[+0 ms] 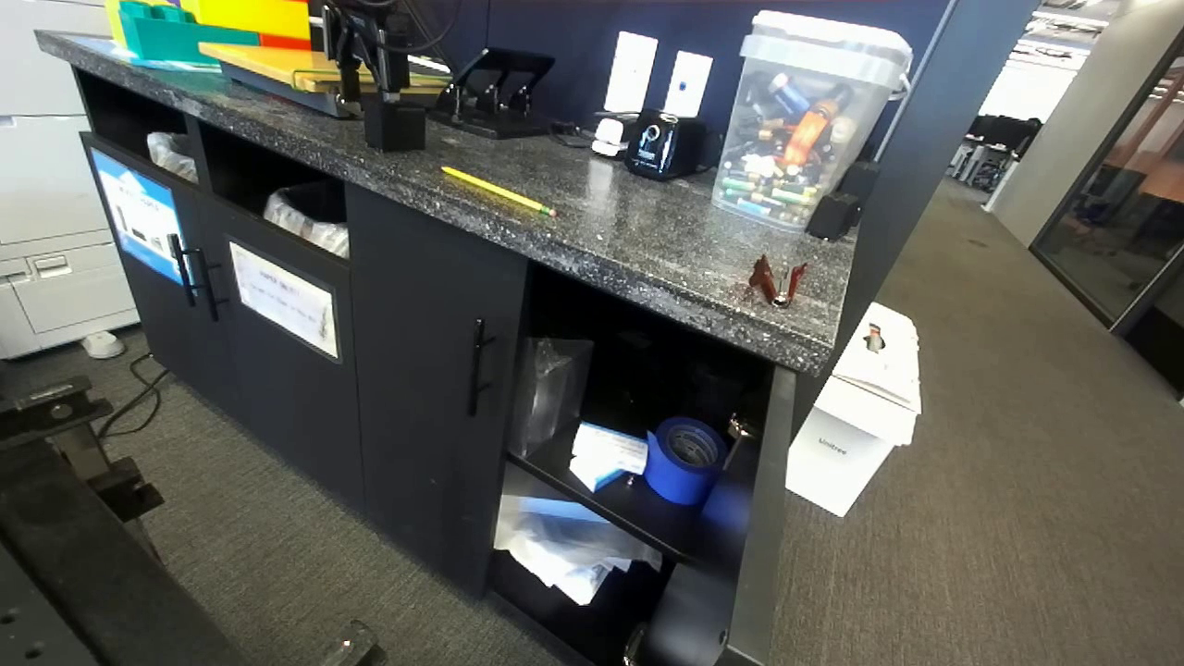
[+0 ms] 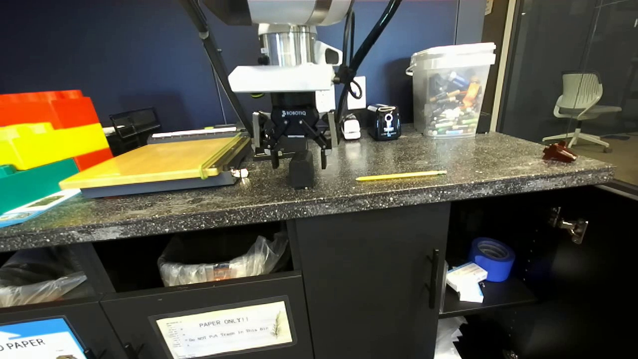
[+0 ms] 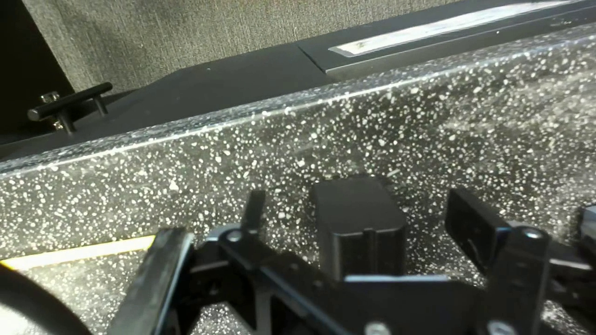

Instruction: Move the black object to the right

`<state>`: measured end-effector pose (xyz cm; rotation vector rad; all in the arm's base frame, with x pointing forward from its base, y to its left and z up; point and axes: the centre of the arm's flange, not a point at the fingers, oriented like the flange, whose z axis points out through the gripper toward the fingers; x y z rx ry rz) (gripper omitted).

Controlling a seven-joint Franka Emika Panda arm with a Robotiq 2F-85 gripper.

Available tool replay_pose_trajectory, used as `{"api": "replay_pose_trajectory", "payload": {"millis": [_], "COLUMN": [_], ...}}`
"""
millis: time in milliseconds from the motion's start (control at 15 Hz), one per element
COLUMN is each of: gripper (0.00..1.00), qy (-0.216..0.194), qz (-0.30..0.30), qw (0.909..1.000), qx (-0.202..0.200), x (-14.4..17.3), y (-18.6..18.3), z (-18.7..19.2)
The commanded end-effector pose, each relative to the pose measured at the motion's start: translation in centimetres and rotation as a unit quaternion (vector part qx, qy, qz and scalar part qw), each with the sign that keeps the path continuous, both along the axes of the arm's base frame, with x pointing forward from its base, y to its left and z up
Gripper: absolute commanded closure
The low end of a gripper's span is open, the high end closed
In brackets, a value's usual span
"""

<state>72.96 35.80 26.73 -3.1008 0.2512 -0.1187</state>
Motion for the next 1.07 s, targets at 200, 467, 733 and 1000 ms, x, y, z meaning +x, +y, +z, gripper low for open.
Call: {"api": "replay_pose_trajectory", "payload": {"millis": [200, 467, 733, 1000], "gripper": [0.58, 0.77, 0.77, 0.77], "qy": [-0.049, -0.058, -0.041, -0.032], "qz": [-0.034, -0.04, -0.032, -0.065], "qw": [0.9968, 0.9952, 0.9978, 0.9973], "qx": [-0.053, -0.068, -0.04, -0.006], "x": [6.8, 7.0, 7.0, 8.1], "y": [3.9, 4.4, 2.6, -4.1], "z": [-0.1, -0.3, 2.5, 5.2]}}
